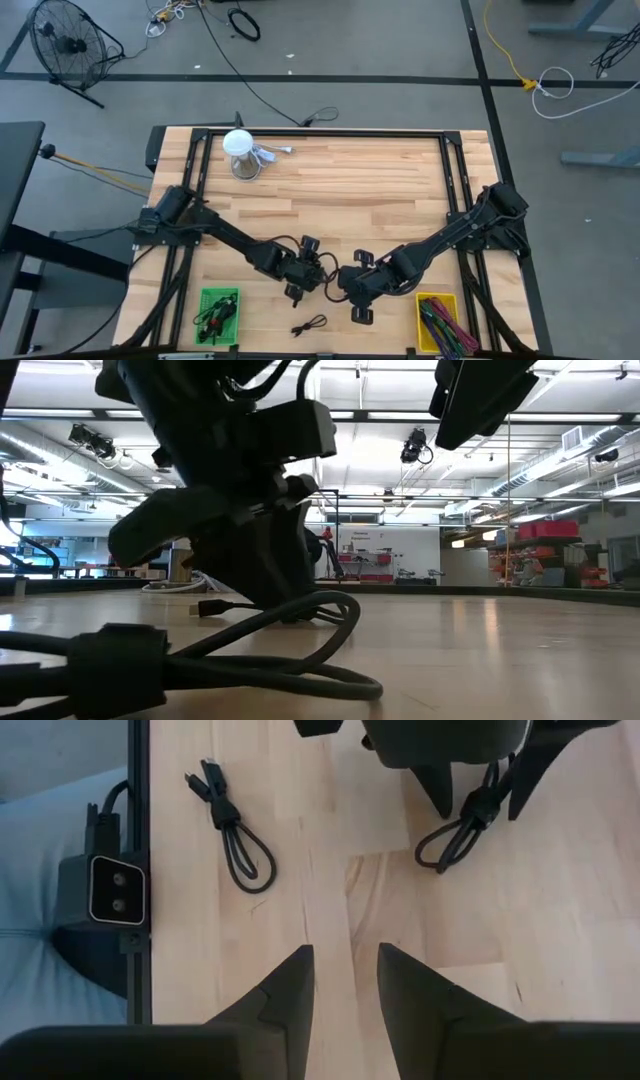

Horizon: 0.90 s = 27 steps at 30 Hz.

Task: Pick & Place USB Port
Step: Put the black charger cable into the green bin

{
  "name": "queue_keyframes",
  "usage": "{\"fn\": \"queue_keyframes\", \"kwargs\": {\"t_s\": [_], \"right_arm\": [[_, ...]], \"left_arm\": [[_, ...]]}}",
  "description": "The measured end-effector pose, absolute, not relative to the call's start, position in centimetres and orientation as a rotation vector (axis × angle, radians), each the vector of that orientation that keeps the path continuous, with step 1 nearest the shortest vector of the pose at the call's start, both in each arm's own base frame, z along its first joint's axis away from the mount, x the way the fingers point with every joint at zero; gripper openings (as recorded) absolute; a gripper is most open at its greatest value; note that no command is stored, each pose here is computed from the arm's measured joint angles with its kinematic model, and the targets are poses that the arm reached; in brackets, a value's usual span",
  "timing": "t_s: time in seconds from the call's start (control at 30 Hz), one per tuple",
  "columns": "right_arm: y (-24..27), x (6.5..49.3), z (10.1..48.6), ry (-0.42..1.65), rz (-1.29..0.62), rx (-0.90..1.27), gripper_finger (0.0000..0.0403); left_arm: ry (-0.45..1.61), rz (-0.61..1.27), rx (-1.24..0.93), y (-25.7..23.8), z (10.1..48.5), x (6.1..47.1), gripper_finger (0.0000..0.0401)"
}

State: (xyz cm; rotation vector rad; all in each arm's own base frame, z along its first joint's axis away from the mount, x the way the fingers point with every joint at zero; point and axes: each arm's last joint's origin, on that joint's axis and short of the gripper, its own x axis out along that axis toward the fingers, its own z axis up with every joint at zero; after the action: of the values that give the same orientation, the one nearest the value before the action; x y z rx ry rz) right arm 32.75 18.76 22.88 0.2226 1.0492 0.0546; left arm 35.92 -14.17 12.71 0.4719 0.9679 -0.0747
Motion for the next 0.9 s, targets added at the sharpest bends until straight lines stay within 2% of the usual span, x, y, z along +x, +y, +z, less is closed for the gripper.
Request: {"fn": "queue_keyframes", "kwargs": {"t_s": [0.2,0.27,0.37,0.4,0.63,0.77,0.9], "right_arm": [[18.8,32.8,22.9,1.048,0.053,0.225,0.0111],[18.8,32.8,22.9,1.048,0.053,0.225,0.0111],[18.8,32.8,22.9,1.048,0.053,0.225,0.0111],[18.8,32.7,22.9,1.049,0.053,0.225,0.0111],[18.8,32.7,22.9,1.051,0.054,0.221,0.0111],[18.7,32.6,22.8,1.062,0.051,0.212,0.0111],[18.6,32.6,22.8,1.065,0.044,0.179,0.0111]], "left_arm": [[0.989,-0.053,0.467,-13.5,12.0,36.2,0.0169],[0.993,-0.062,0.452,-13.5,11.9,36.3,0.0131],[0.988,-0.045,0.456,-13.5,11.9,36.3,0.0036],[0.988,-0.042,0.453,-13.5,11.9,36.3,0.0026],[1.041,0.009,0.439,-14.8,12.7,34.5,0.0025],[1.128,0.062,0.357,-16.6,14.9,31.1,0.0025],[1.111,0.140,0.216,-18.5,18.0,27.7,0.0025]]}}
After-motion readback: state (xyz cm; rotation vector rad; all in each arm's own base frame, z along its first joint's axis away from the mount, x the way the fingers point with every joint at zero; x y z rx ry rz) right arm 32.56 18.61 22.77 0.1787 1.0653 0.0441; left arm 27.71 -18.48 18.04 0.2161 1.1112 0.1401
